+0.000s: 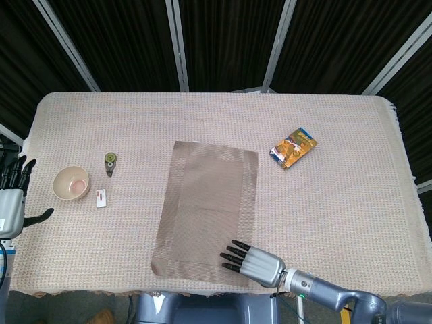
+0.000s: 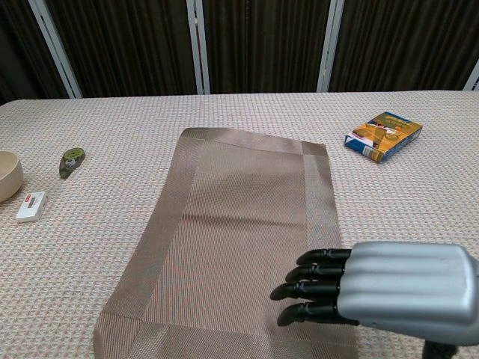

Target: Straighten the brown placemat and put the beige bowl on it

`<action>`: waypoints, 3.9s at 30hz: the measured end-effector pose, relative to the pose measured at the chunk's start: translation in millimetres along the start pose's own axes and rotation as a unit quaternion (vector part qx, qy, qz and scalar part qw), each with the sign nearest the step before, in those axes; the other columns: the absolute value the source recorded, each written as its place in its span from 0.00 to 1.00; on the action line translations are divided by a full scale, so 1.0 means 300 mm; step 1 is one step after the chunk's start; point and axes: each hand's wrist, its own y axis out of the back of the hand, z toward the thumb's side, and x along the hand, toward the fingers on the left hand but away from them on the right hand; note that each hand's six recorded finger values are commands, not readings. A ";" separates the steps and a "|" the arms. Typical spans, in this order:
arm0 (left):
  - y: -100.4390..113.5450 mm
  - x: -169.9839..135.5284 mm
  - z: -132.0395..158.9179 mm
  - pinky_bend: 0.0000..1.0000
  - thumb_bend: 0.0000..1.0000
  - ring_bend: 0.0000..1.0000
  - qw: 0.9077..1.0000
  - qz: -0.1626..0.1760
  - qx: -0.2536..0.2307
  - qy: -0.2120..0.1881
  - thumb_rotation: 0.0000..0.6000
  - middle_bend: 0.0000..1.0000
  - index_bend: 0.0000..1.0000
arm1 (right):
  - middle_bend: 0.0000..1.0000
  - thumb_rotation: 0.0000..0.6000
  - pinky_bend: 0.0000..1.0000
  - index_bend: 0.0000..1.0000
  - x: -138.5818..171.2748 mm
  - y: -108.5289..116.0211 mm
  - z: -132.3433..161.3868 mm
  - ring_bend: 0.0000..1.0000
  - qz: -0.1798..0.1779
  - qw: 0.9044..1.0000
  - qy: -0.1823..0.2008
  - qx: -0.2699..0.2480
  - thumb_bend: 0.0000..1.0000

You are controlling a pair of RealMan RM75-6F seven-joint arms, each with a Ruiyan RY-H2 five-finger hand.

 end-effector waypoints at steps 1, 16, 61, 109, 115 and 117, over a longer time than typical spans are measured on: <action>0.000 0.000 -0.001 0.00 0.00 0.00 1.000 0.000 0.000 0.000 1.00 0.00 0.00 | 0.00 1.00 0.00 0.11 -0.011 0.000 0.006 0.00 0.000 1.000 0.001 0.000 0.00; -0.007 0.000 0.002 0.00 0.00 0.00 1.000 -0.004 0.001 -0.003 1.00 0.00 0.00 | 0.00 1.00 0.00 0.11 -0.088 -0.021 0.057 0.00 -0.001 1.000 0.010 0.004 0.00; -0.022 0.003 0.004 0.00 0.00 0.00 1.000 -0.014 0.004 -0.005 1.00 0.00 0.00 | 0.00 1.00 0.00 0.62 -0.038 0.018 -0.043 0.00 -0.080 0.996 -0.022 0.023 0.65; -0.056 0.002 0.027 0.00 0.00 0.00 0.999 -0.029 0.008 -0.026 1.00 0.00 0.00 | 0.00 1.00 0.00 0.00 0.436 0.237 -0.656 0.00 -0.216 0.901 -0.282 0.248 0.00; -0.073 0.001 0.066 0.00 0.00 0.00 0.997 -0.028 -0.004 -0.068 1.00 0.00 0.00 | 0.00 1.00 0.00 0.00 0.600 0.209 -0.608 0.00 -0.281 0.883 -0.368 0.073 0.00; -0.090 0.005 0.084 0.00 0.00 0.00 0.995 -0.027 -0.007 -0.092 1.00 0.00 0.00 | 0.00 1.00 0.00 0.00 0.658 0.180 -0.579 0.00 -0.290 0.870 -0.398 0.025 0.00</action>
